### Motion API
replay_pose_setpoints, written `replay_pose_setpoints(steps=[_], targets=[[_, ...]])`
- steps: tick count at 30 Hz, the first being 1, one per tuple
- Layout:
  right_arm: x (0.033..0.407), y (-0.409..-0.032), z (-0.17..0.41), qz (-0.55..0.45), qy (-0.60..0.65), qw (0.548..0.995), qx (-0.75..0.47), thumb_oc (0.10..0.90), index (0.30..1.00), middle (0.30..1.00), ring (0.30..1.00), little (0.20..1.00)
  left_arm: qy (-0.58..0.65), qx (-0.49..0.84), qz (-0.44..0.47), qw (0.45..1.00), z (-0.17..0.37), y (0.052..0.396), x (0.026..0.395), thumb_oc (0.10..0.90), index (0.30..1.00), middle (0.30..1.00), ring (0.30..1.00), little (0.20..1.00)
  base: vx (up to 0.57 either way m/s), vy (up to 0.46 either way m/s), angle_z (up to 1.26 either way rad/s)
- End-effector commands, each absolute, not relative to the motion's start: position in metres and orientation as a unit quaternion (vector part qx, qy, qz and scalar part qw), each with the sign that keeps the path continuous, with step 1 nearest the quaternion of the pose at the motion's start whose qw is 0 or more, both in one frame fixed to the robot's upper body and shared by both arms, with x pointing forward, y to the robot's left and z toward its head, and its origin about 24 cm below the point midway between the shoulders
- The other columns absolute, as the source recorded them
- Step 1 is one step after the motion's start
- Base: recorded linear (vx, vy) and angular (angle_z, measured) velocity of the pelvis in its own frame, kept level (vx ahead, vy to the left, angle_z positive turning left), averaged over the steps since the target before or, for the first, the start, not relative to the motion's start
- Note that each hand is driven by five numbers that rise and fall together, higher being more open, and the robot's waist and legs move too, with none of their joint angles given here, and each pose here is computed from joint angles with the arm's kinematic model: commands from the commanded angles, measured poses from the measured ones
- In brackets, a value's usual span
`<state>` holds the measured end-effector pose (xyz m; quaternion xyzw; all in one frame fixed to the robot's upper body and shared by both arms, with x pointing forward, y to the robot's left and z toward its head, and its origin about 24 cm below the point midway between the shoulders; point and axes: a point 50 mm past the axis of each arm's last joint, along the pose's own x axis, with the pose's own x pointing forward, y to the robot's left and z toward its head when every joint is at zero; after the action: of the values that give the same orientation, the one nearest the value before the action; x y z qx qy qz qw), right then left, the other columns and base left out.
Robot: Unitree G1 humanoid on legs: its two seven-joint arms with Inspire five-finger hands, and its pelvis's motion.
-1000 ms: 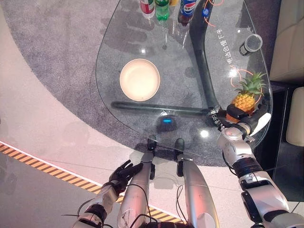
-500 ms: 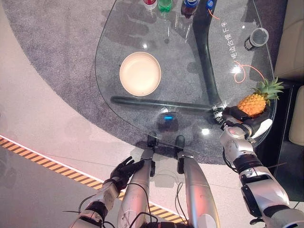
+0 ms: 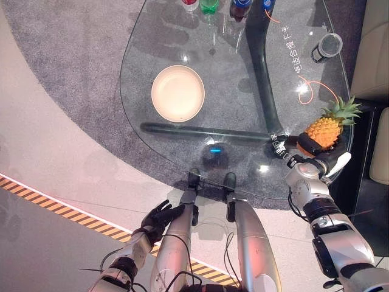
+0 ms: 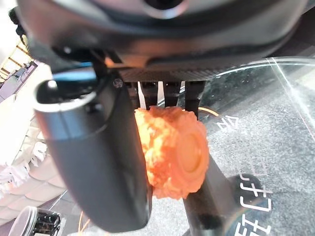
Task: Pick up the fruit to the plate
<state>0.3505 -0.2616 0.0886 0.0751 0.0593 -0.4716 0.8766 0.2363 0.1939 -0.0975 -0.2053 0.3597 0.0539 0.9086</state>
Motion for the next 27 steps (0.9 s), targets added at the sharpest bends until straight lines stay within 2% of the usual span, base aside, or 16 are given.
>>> replay_pose_setpoints(steps=[1,10,18,27], targets=[[0.362,-0.263,0.122,-0.432,-0.006,0.898,0.082,0.100,0.300,0.300,0.300,0.200,0.426,-0.197,0.058,0.881,-0.123,0.188,0.198,0.800,0.900,0.900,0.900,0.900,0.00,0.000,0.00],[0.361,-0.266,0.117,-0.431,0.005,0.898,0.084,0.100,0.300,0.300,0.300,0.200,0.420,-0.198,0.059,0.884,-0.122,0.191,0.198,0.800,0.900,0.900,0.900,0.900,0.00,0.000,0.00],[0.363,-0.254,0.126,-0.374,-0.044,0.920,0.107,0.100,0.300,0.300,0.300,0.200,0.394,-0.206,0.086,0.892,-0.119,0.196,0.201,0.800,0.900,0.900,0.900,0.900,0.00,0.000,0.00],[0.350,-0.226,0.143,-0.298,-0.128,0.941,0.093,0.100,0.300,0.300,0.300,0.200,0.326,-0.249,0.175,0.895,-0.108,0.223,0.205,0.800,0.900,0.900,0.900,0.900,-0.01,0.007,0.00]])
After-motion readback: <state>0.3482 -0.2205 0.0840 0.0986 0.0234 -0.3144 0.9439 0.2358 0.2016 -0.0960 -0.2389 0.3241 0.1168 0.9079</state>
